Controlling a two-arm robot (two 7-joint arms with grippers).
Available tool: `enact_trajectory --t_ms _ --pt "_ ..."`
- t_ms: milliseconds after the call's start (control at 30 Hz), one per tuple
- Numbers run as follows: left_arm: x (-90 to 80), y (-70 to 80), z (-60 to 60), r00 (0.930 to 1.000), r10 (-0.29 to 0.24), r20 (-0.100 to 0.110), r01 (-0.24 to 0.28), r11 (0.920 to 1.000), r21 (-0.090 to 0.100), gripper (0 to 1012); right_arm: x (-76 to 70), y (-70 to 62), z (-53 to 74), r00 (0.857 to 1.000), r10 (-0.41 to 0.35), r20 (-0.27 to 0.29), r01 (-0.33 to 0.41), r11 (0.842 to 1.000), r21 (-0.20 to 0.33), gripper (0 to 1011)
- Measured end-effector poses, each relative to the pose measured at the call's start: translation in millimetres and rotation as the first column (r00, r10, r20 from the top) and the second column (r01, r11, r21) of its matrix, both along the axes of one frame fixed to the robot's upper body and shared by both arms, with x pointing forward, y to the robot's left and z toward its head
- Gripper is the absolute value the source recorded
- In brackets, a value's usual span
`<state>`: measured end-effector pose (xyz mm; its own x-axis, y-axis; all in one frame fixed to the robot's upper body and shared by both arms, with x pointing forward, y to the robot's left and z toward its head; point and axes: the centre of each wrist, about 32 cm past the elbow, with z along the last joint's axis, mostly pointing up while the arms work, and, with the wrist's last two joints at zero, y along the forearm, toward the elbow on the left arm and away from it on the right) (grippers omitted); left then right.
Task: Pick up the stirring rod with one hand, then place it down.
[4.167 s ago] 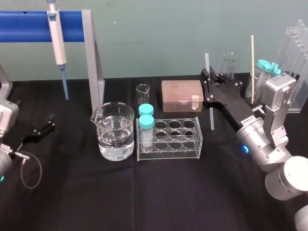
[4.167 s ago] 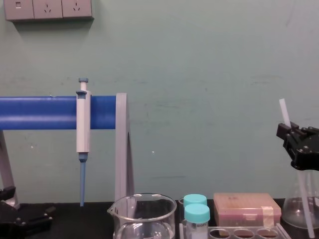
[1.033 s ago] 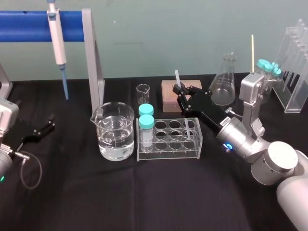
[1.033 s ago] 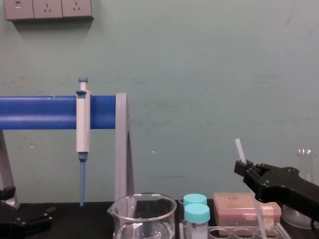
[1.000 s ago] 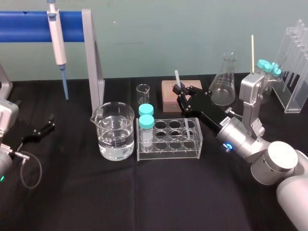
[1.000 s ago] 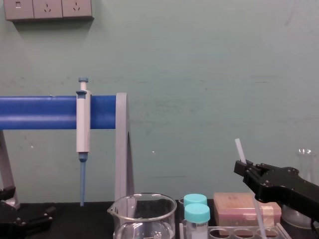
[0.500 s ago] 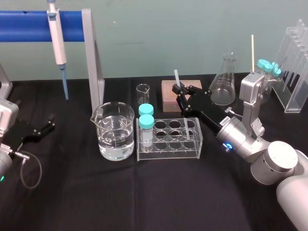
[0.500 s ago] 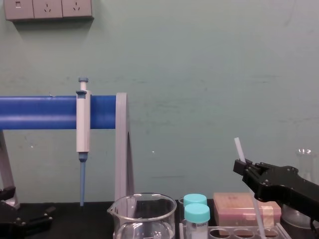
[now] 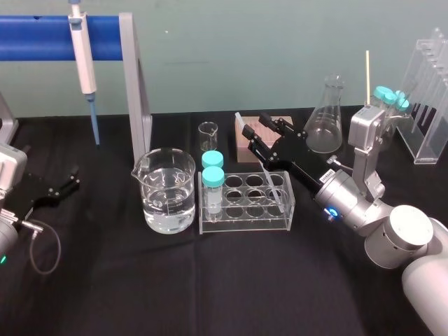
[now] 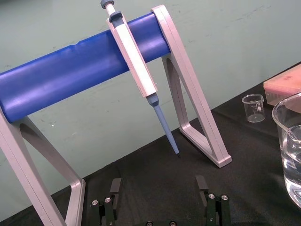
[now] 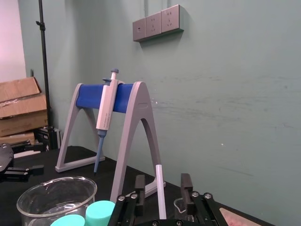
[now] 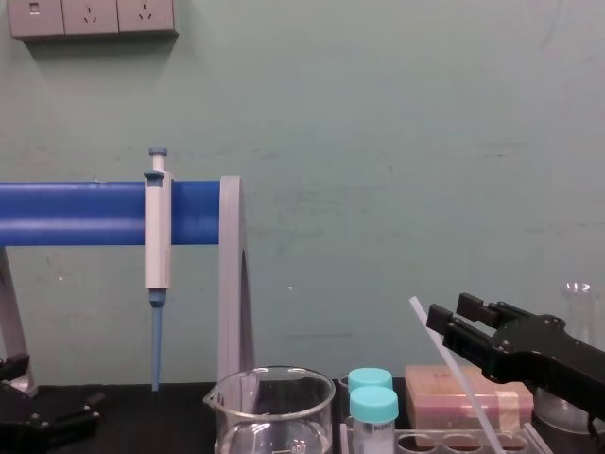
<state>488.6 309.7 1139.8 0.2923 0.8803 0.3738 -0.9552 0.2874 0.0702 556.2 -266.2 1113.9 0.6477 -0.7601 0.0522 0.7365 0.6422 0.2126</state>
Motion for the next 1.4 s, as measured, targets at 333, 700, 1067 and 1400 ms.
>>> enact_trajectory --t_ms 333,700,1067,1400 --pt "0.0 0.0 0.0 1.0000 0.000 0.000 0.000 1.0000 0.000 1000 0.0 0.0 0.0 1.000 0.001 0.001 -0.001 1.000 0.001 802" --pt "0.0 0.0 0.0 1.0000 0.000 0.000 0.000 1.0000 0.000 1000 -0.9 0.9 1.5 1.000 -0.009 0.005 0.009 1.000 0.003 1003" --pt "0.0 0.0 0.0 1.0000 0.000 0.000 0.000 1.0000 0.000 1000 -28.0 7.7 22.1 0.964 -0.268 0.007 0.267 0.962 0.058 1003" --pt "0.0 0.0 0.0 1.0000 0.000 0.000 0.000 1.0000 0.000 1000 -51.5 1.9 25.4 0.927 -0.354 -0.123 0.361 0.932 0.038 1003"
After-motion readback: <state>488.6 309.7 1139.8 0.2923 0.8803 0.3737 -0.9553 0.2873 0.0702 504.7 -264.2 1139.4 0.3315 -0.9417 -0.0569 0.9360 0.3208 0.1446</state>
